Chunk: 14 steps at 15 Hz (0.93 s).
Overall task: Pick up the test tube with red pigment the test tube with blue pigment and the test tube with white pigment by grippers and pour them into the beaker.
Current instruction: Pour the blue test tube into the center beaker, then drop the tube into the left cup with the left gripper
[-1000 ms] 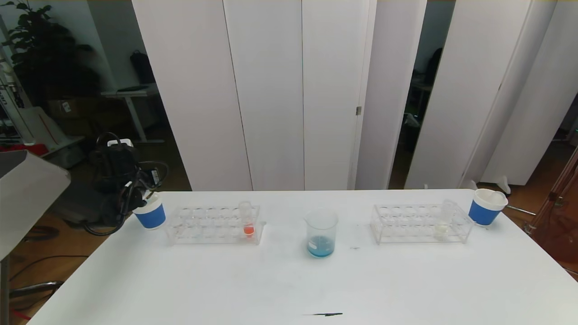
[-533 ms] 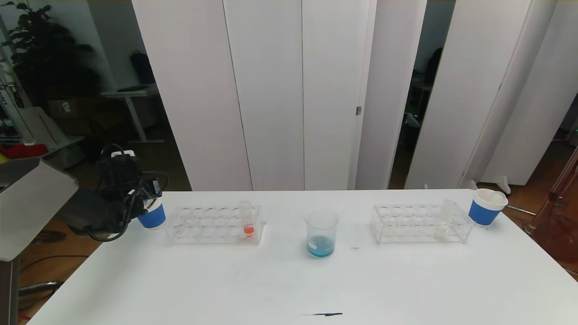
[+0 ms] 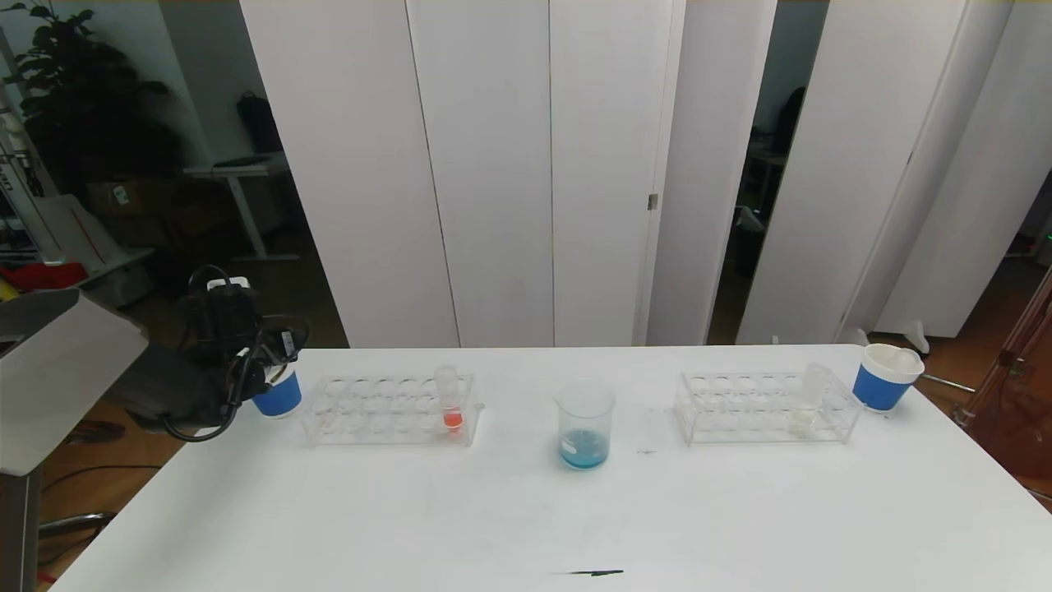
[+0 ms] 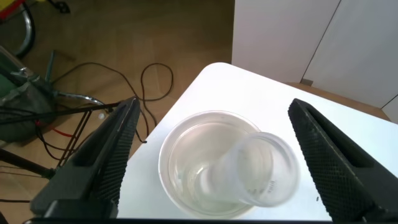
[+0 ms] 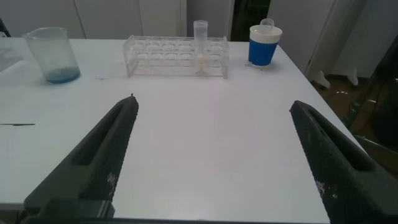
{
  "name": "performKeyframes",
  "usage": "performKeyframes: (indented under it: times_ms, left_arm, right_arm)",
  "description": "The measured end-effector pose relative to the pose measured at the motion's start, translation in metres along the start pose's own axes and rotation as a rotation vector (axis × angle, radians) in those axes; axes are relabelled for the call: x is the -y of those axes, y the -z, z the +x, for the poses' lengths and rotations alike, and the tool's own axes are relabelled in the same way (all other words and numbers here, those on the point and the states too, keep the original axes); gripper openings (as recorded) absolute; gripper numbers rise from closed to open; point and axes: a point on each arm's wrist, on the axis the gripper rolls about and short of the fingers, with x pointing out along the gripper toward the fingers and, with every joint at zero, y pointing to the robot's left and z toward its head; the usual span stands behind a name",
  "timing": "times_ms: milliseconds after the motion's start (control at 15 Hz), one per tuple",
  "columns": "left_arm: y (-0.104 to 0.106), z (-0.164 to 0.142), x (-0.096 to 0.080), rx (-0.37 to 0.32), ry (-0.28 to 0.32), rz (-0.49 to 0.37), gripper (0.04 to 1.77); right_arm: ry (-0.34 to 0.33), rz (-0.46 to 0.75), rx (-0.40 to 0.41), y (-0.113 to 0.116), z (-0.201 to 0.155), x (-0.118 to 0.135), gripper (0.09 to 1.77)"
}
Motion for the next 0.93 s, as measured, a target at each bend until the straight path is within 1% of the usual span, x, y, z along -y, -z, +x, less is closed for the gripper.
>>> performKeyframes:
  times_ms: [333,533,733,933]
  left_arm:
    - [-0.007,-0.003,-0.001,0.017,-0.001,-0.007,1.75]
    - [-0.026,-0.017,-0.004,0.051,0.005,-0.02,1.75]
    - [-0.052,-0.046,-0.011,0.094,0.028,-0.023,1.75]
    - [-0.076,-0.091,-0.018,0.11,0.065,-0.021,1.75]
  right_arm:
    - [0.0,0.0,0.0,0.0,0.0,0.0,1.75]
    - [0.0,0.0,0.0,0.0,0.0,0.0,1.75]
    - [0.0,0.0,0.0,0.0,0.0,0.0,1.75]
    - [0.0,0.0,0.0,0.0,0.0,0.0,1.75]
